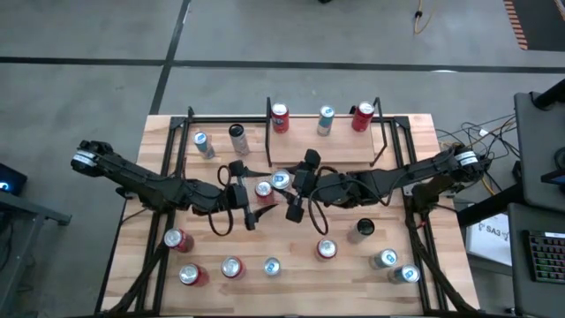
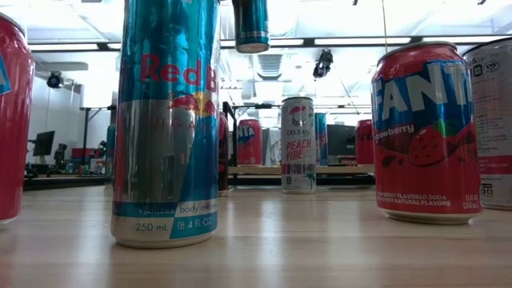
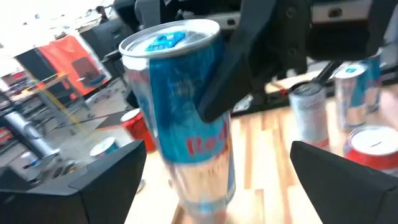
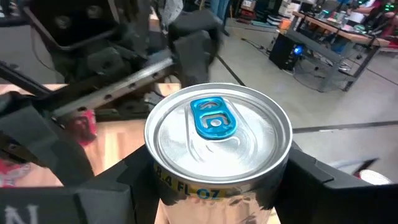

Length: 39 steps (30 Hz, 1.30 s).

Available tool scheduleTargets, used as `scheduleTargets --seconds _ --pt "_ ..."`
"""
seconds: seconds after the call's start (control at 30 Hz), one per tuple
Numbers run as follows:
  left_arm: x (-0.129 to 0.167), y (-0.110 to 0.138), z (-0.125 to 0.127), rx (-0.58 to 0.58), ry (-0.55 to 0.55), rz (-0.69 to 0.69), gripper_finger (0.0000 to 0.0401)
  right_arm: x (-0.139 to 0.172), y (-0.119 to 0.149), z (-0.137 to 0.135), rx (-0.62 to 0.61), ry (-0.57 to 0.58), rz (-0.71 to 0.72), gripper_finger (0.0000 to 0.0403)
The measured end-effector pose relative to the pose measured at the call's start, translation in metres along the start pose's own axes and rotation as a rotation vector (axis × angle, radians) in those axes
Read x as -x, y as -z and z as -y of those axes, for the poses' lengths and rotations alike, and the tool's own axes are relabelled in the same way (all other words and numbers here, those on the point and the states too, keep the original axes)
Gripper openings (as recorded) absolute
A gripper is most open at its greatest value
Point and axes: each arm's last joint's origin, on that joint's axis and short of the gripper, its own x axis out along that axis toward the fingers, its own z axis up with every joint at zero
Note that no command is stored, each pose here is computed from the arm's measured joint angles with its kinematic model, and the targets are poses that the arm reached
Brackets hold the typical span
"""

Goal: Place canned beverage on shelf
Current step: Put the blue soda can on the shelf

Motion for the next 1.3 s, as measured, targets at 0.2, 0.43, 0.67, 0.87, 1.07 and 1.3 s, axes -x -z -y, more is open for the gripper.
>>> scheduleTargets --seconds 0.2,0.43,0.67,0.87,1.07,1.3 --pt "0.019 -0.003 -0.017 -0.059 -0.052 -0.051 0.0384 -0.001 -0.002 0.034 0.008 0.078 -0.050 0.0219" --pt "0.044 -0.015 -0.039 -0.057 -0.066 0.007 0.0384 0.009 -0.002 0.093 -0.025 0.214 -0.134 0.0219" --pt "0.065 -0.007 -0.048 -0.052 0.077 0.105 0.0384 0.027 0.032 0.119 -0.082 0.277 -0.196 0.0219" --pt "0.077 0.000 -0.056 -0.067 0.045 0.188 0.0384 0.040 0.080 0.135 -0.224 0.351 -0.131 0.0219" --pt "0.088 0.002 -0.064 -0.071 -0.007 0.226 0.0384 0.047 0.140 0.155 -0.415 0.466 -0.114 0.0219" --pt "0.085 0.008 -0.066 -0.104 -0.090 0.180 0.0384 0.044 0.170 0.157 -0.490 0.494 -0.069 0.0219"
